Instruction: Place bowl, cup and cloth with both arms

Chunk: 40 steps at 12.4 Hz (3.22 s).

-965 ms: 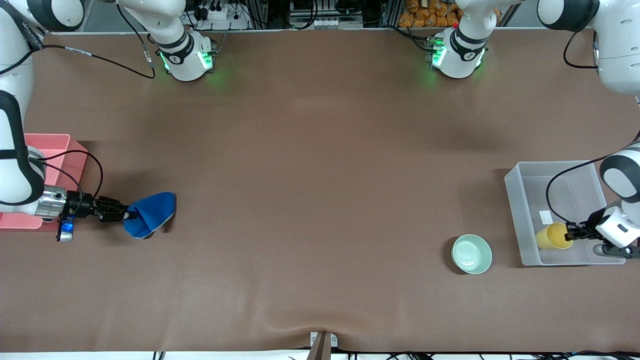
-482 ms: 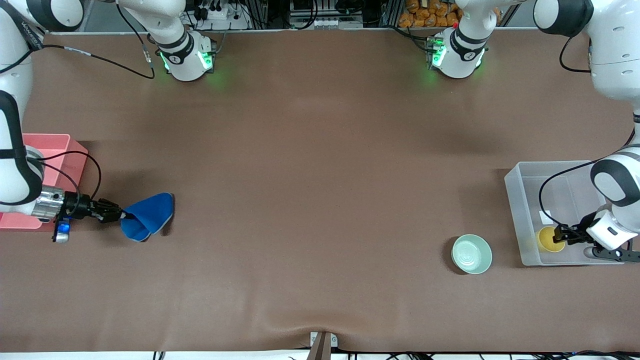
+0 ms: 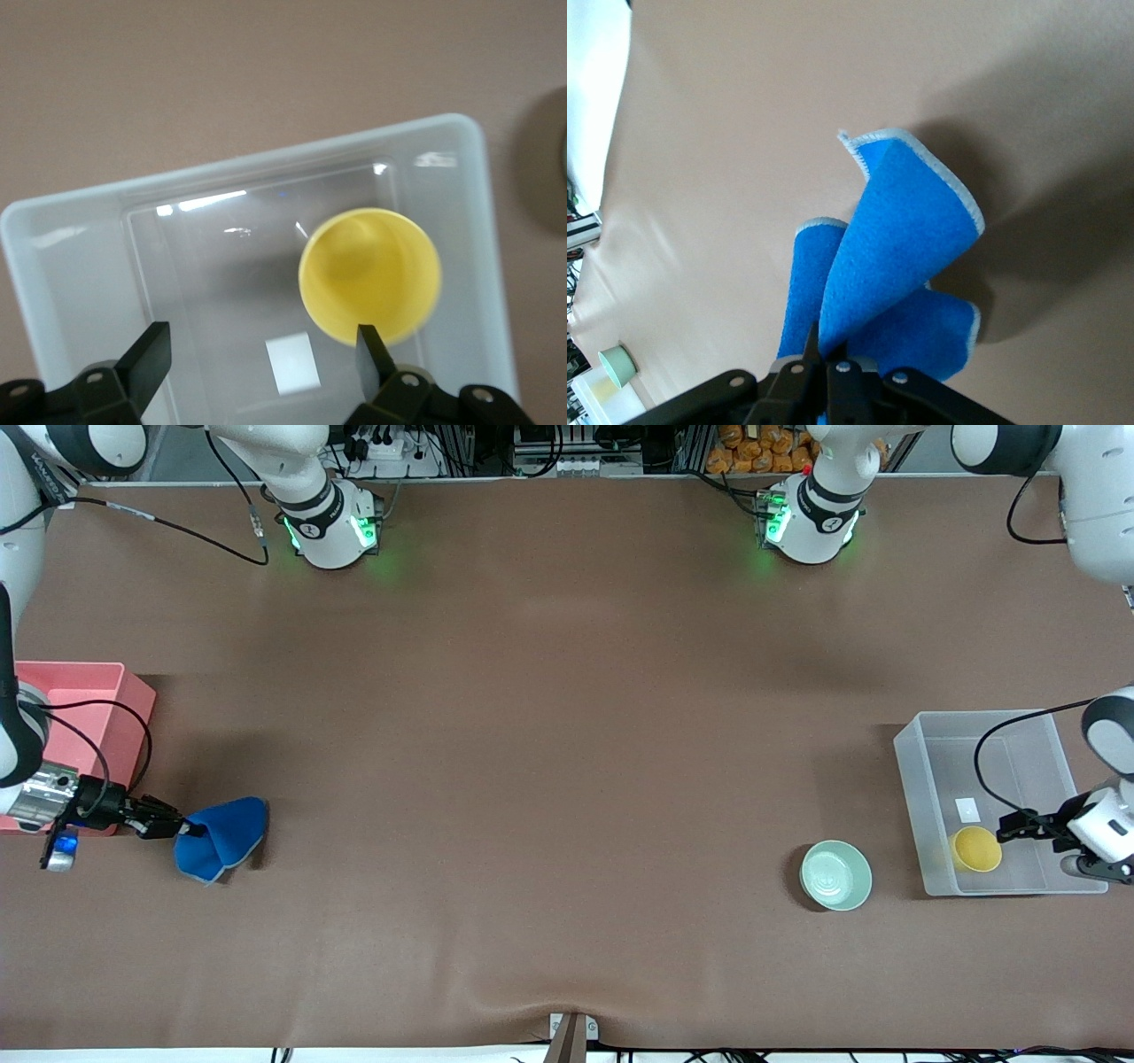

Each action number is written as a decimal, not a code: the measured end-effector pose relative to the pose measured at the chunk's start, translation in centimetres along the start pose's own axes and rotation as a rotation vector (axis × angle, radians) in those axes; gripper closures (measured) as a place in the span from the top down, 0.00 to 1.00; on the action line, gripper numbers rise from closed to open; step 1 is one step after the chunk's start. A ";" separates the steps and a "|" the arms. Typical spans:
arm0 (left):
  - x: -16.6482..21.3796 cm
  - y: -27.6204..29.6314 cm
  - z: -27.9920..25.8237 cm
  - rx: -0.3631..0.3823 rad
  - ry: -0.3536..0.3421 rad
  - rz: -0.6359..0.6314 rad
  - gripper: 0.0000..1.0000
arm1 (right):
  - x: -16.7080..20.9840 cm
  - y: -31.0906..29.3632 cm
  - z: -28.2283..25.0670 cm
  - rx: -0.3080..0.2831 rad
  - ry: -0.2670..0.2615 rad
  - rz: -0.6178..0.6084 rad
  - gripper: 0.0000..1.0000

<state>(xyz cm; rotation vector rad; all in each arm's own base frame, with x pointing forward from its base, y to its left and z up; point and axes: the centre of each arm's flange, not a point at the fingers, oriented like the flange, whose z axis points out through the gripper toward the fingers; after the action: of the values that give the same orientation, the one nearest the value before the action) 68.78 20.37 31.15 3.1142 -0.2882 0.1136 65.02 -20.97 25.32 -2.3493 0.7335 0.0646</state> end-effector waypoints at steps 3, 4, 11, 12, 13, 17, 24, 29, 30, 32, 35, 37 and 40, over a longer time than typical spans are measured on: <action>0.9 2.7 -3.7 -0.030 -0.020 -0.058 0.94 | -0.2 -1.6 -2.5 -0.086 0.047 -0.072 0.02; 1.5 4.2 -4.4 -0.033 -0.019 -0.099 0.94 | -0.3 -2.2 -3.8 -0.136 0.069 -0.107 0.02; 4.6 13.3 -3.1 -0.064 -0.048 -0.240 0.87 | -3.9 -6.4 -18.0 -0.388 0.250 -0.259 0.02; 4.7 13.7 -2.3 -0.075 -0.053 -0.247 0.87 | -4.6 -6.2 -19.8 -0.408 0.256 -0.255 0.02; 5.0 14.3 -1.2 -0.091 -0.045 -0.262 0.87 | -5.1 -5.3 -21.4 -0.418 0.257 -0.248 0.02; 6.1 16.3 3.4 -0.096 -0.011 -0.272 0.86 | -5.1 -1.5 -23.8 -0.531 0.234 -0.303 0.02; 7.2 19.8 7.0 -0.081 0.027 -0.311 0.74 | -4.4 1.3 -22.6 -0.739 0.155 -0.496 0.02; 7.2 20.5 10.3 -0.033 0.029 -0.268 0.64 | -1.8 7.9 -22.5 -0.782 0.120 -0.666 0.02; 7.2 20.5 10.7 -0.030 0.036 -0.268 0.55 | -1.6 8.8 -22.3 -0.781 0.112 -0.669 0.02; 7.2 20.5 11.0 -0.029 0.044 -0.269 0.30 | -1.0 10.1 -22.1 -0.791 0.118 -0.697 0.02; 7.7 20.8 10.3 -0.031 0.058 -0.283 0.03 | 0.1 11.9 -21.3 -0.806 0.131 -0.732 0.02; 7.9 20.7 9.6 -0.030 0.067 -0.286 0.03 | 0.5 13.0 -20.9 -0.810 0.136 -0.738 0.02; 7.7 19.9 7.6 -0.031 0.025 -0.298 0.03 | 1.1 14.4 -19.9 -0.815 0.130 -0.760 0.02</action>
<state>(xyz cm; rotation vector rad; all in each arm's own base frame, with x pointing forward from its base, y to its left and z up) 73.25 -0.70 24.28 3.0778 0.1736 0.1422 55.64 -42.65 32.09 -3.2764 -0.2488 -0.1512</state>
